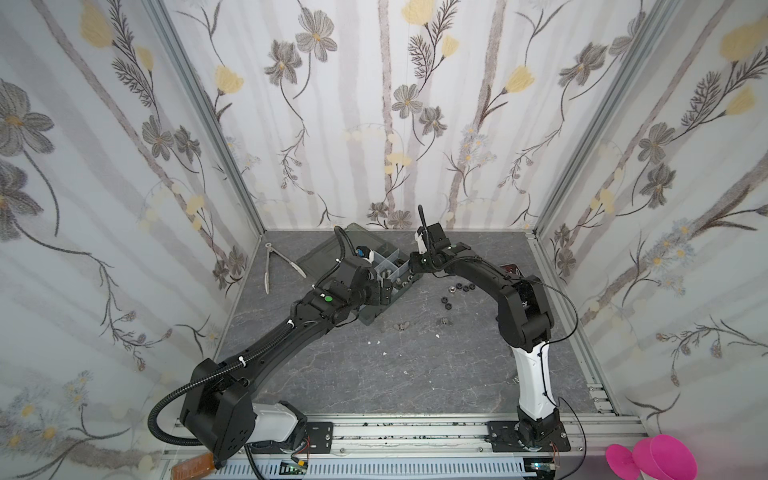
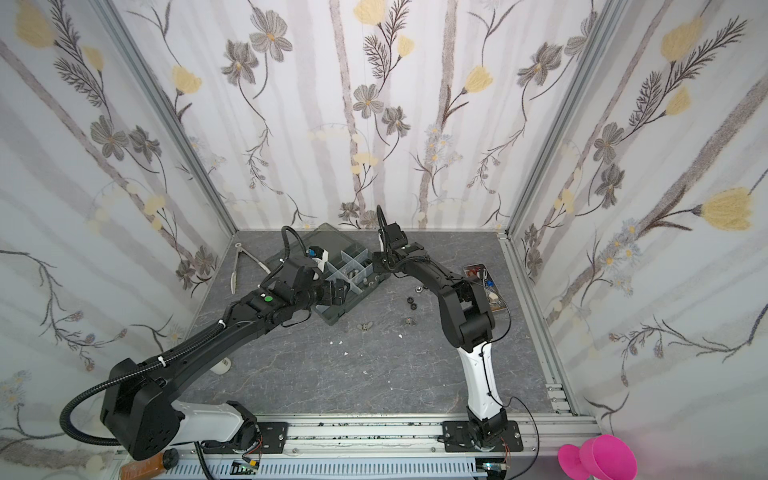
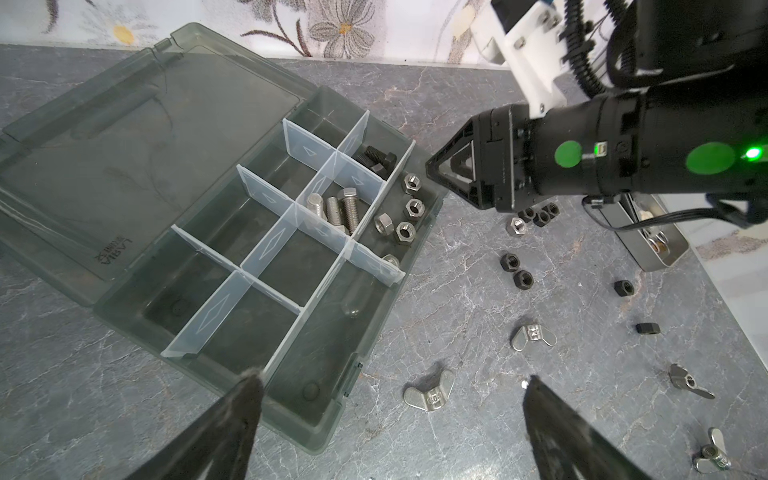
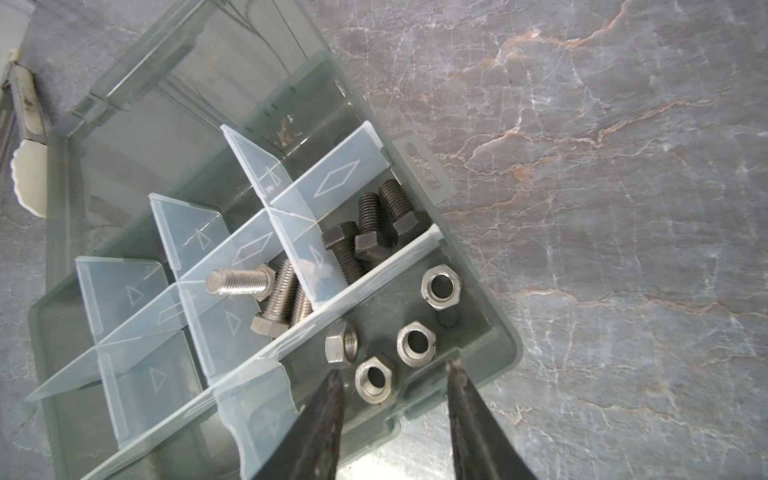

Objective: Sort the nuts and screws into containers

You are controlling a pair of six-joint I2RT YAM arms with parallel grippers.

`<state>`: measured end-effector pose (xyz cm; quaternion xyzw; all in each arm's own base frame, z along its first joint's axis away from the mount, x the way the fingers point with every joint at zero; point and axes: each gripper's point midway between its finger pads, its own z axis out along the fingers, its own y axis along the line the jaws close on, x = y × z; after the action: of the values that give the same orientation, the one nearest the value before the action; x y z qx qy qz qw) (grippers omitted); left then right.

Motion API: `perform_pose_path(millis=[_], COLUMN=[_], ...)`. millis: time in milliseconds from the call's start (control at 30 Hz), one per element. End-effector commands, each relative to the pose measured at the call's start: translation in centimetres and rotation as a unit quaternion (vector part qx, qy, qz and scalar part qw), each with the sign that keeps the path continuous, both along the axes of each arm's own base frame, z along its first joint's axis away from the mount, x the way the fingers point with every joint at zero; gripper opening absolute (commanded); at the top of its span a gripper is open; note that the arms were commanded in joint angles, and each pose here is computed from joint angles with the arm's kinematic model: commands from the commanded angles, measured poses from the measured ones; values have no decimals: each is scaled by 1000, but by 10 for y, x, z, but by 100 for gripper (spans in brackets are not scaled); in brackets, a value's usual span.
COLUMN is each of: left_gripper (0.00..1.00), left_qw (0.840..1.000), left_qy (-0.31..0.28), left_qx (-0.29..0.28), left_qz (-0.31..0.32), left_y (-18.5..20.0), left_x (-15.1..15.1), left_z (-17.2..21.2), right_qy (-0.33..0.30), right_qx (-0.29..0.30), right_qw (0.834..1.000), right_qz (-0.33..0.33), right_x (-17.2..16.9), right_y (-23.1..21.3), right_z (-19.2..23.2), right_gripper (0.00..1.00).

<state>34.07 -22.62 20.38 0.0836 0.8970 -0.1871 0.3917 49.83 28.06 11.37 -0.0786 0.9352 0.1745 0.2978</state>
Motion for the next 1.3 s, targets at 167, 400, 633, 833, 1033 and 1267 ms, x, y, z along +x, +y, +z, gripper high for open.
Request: perform_pose_path(millis=[167, 400, 633, 833, 1033, 1267], left_gripper=[91, 81, 69, 64, 63, 63], left_qw=[999, 997, 994, 990, 985, 981], left_qy=[10, 39, 58, 74, 90, 86], left_qx=[23, 42, 60, 62, 74, 82], left_qz=[-20, -44, -68, -103, -126, -152], left_y=[-25, -57, -95, -125, -150, -176], left_x=[3, 4, 13, 25, 35, 51], left_z=[-7, -27, -42, -57, -76, -95], right_qy=[-39, -70, -110, -151, -161, -168], right_qx=[64, 116, 150, 193, 212, 225], right_qw=[997, 989, 976, 958, 949, 943], right_qz=[-22, -66, -113, -150, -168, -180], right_x=[-8, -36, -75, -108, -134, -150], right_y=[-31, -86, -144, -179, -200, -211], right_z=[43, 65, 91, 114, 115, 113], right_gripper=[43, 44, 45, 47, 48, 48])
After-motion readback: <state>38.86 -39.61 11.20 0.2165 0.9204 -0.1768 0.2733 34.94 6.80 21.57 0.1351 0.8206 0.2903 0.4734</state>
